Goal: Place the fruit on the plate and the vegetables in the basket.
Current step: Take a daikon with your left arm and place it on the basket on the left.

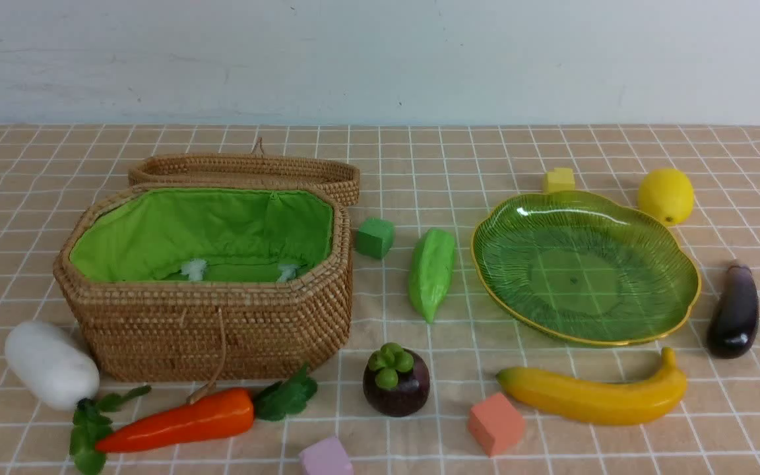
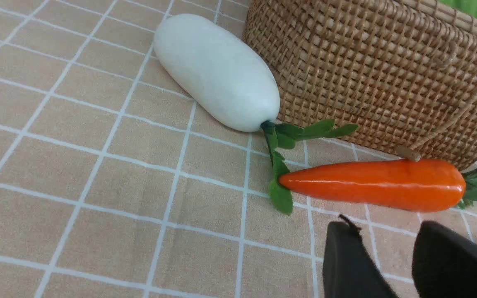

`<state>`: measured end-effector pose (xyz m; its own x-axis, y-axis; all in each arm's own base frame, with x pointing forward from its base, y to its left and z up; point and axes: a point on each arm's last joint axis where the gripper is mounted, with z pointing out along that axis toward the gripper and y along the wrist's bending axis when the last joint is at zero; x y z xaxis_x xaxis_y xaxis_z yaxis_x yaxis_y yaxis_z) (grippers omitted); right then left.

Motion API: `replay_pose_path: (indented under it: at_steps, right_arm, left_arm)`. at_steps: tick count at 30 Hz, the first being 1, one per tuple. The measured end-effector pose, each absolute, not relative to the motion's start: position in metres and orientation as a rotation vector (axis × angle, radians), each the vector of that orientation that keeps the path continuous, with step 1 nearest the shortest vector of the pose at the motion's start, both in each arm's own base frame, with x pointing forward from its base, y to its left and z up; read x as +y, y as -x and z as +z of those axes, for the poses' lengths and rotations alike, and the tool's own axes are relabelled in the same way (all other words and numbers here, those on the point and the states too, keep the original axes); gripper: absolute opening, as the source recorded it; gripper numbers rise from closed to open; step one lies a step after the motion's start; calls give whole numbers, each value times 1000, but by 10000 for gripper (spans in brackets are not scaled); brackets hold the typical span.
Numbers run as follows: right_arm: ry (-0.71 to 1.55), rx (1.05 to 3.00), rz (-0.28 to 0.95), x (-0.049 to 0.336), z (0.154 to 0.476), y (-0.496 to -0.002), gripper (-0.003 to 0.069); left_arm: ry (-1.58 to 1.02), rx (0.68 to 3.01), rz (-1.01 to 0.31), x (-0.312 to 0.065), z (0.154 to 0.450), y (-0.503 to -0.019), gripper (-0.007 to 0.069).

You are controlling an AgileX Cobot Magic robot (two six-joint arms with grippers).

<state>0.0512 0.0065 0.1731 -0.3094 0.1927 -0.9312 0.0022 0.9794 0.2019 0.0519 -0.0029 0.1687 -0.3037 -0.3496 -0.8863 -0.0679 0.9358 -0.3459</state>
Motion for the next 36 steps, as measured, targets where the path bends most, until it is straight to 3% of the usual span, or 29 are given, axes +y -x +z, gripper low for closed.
replay_pose_path:
  at_steps: [32,36]
  right_arm:
    - [-141,1878,190,7,173,-51,242]
    - [-141,1878,190,7,173,-51,242]
  left_arm:
    - [308,1848,-296,-3,170,-52,239]
    - [422,1732,-457,-6,180,-55,239]
